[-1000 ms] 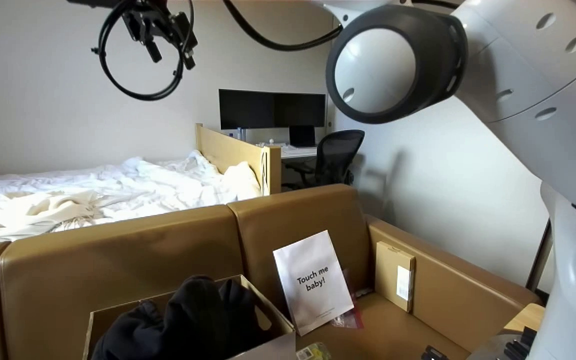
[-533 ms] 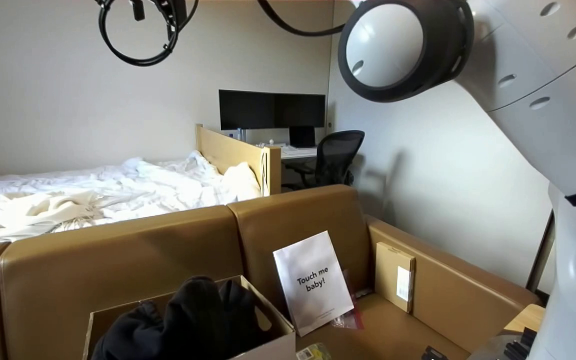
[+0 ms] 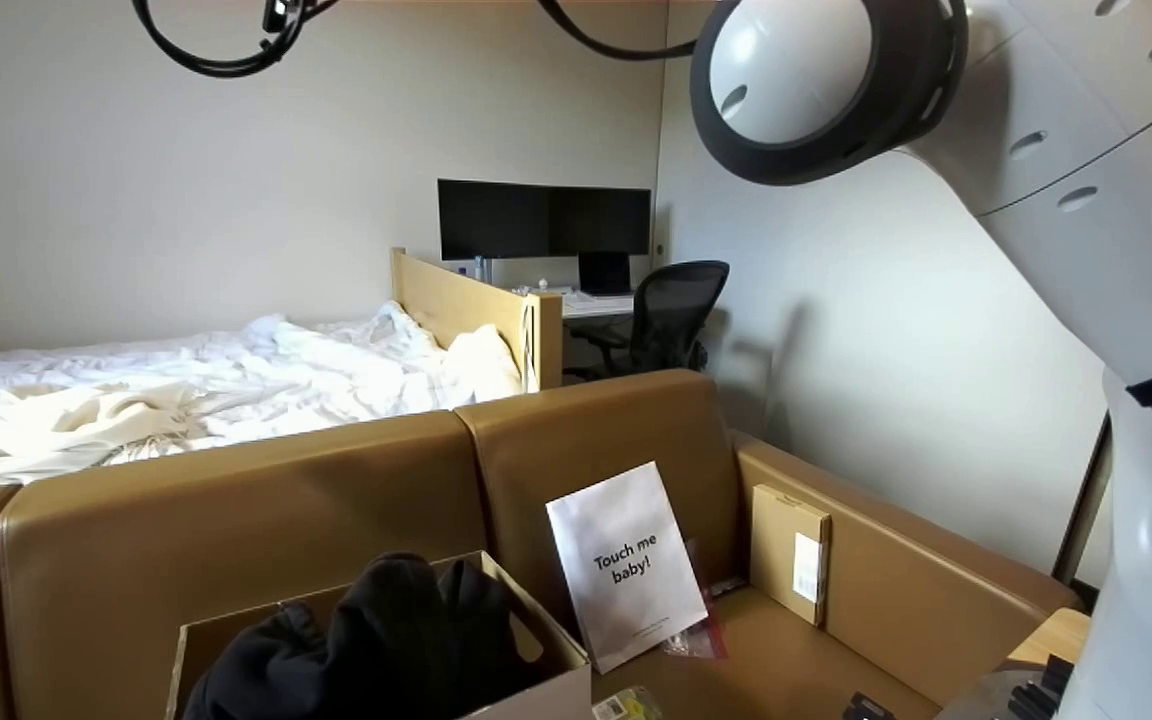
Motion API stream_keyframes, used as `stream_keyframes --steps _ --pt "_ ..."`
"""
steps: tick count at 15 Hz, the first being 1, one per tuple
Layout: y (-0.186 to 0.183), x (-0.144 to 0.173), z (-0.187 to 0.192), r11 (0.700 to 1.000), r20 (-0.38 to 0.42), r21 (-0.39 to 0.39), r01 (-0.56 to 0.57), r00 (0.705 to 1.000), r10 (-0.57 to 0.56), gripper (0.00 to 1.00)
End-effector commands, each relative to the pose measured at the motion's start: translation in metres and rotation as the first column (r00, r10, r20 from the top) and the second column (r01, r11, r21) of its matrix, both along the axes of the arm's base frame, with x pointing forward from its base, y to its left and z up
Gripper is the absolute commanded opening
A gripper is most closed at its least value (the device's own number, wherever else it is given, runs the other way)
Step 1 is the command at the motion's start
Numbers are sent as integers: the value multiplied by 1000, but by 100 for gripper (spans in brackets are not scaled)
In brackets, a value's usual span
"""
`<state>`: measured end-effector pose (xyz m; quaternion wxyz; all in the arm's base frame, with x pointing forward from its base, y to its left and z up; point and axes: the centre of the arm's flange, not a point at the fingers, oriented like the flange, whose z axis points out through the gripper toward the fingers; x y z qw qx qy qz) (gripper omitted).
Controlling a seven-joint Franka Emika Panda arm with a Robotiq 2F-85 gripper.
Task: Pick up the black cloth from the couch and put it in the box.
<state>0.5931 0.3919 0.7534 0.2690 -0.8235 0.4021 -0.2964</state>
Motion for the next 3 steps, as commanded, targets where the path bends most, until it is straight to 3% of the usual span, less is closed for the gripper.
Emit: stream_keyframes --steps 1,3 --pt "0 0 0 1000 0 2 -1 1000 1 100" --pt "0 0 0 1000 -1 3 -2 1000 2 100"
